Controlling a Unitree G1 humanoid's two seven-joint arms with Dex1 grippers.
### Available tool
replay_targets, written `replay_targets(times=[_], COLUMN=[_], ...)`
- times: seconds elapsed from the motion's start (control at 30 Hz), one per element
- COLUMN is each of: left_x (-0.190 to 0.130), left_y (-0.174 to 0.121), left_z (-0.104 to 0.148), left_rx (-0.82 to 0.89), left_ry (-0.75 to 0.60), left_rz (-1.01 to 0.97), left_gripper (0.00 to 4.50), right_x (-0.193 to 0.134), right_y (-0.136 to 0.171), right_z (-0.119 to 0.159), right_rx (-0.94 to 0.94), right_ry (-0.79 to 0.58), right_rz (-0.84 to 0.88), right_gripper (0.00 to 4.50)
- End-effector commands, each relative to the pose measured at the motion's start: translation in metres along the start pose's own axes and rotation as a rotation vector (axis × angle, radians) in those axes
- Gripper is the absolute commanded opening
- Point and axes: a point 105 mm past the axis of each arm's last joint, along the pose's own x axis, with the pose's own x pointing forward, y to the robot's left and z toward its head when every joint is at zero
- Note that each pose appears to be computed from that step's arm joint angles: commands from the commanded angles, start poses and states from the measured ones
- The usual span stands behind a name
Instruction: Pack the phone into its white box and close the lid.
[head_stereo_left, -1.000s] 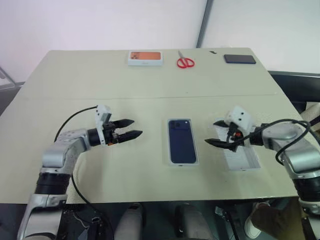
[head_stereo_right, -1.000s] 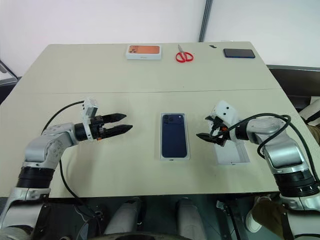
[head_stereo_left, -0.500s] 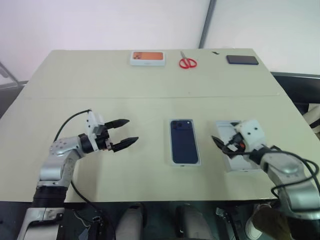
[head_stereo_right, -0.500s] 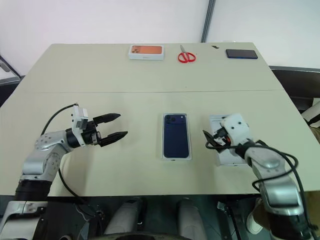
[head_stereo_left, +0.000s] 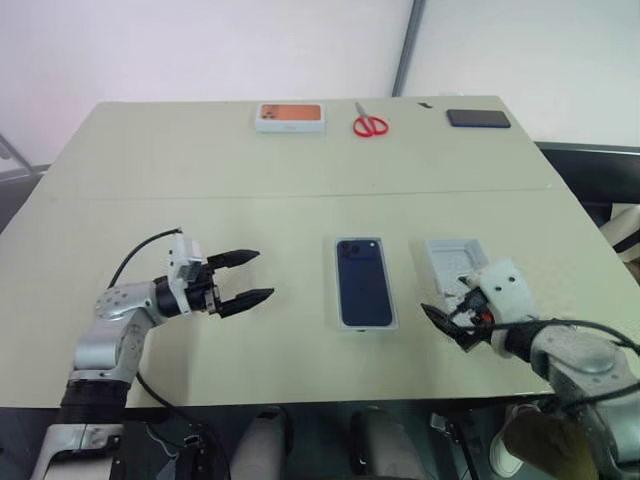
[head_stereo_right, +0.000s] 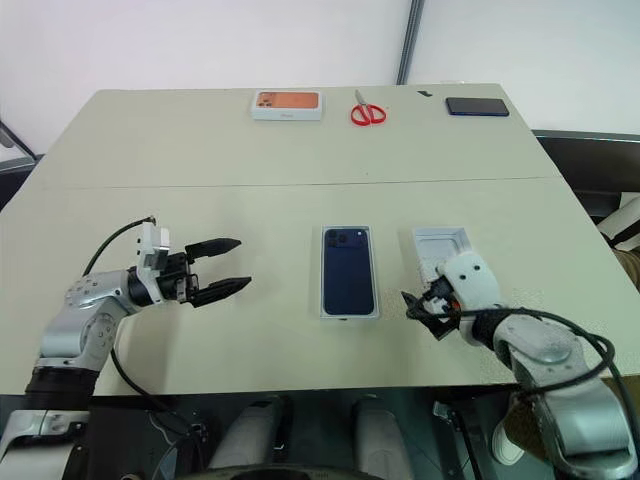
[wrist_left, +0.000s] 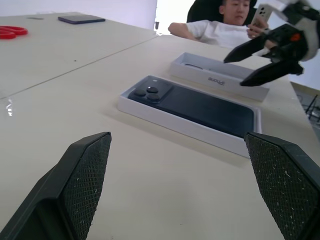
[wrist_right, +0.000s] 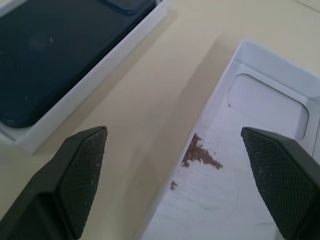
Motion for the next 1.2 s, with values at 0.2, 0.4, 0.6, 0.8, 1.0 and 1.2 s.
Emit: replay_targets(times=[0.2,0.4,0.6,0.8,1.0,1.2], left_x=[-0.004,-0.007,-0.011,-0.018,-0.020,-0.018], left_y=[-0.016,-0.020,-0.026,-0.030,-0.026,-0.024], left_z=[0.006,0.004,-0.004,-0.013,-0.017,-0.018], left_rx=[0.005,-0.006,-0.009,0.012,0.038,0.039], left_ry=[-0.002,0.004,0.033,0.067,0.079,0.072], left_rz=[-0.057,-0.065,-0.107,-0.145,-0.150,-0.130], left_gripper=[4.47,4.47,4.50,4.50,4.50,4.50], right_x=[0.002,0.000,0.002,0.004,0.008,0.013], right_y=[0.004,0.009,0.007,0.006,0.006,-0.004], right_z=[-0.001,-0.007,-0.008,-0.009,-0.007,0.011], right_rx=[0.077,0.068,0.064,0.079,0.110,0.146], right_ry=[0.129,0.174,0.185,0.191,0.178,0.110], right_rz=[0.013,0.030,0.001,-0.022,-0.026,-0.046], right_gripper=[4.49,4.49,3.96,1.00,0.03,0.03])
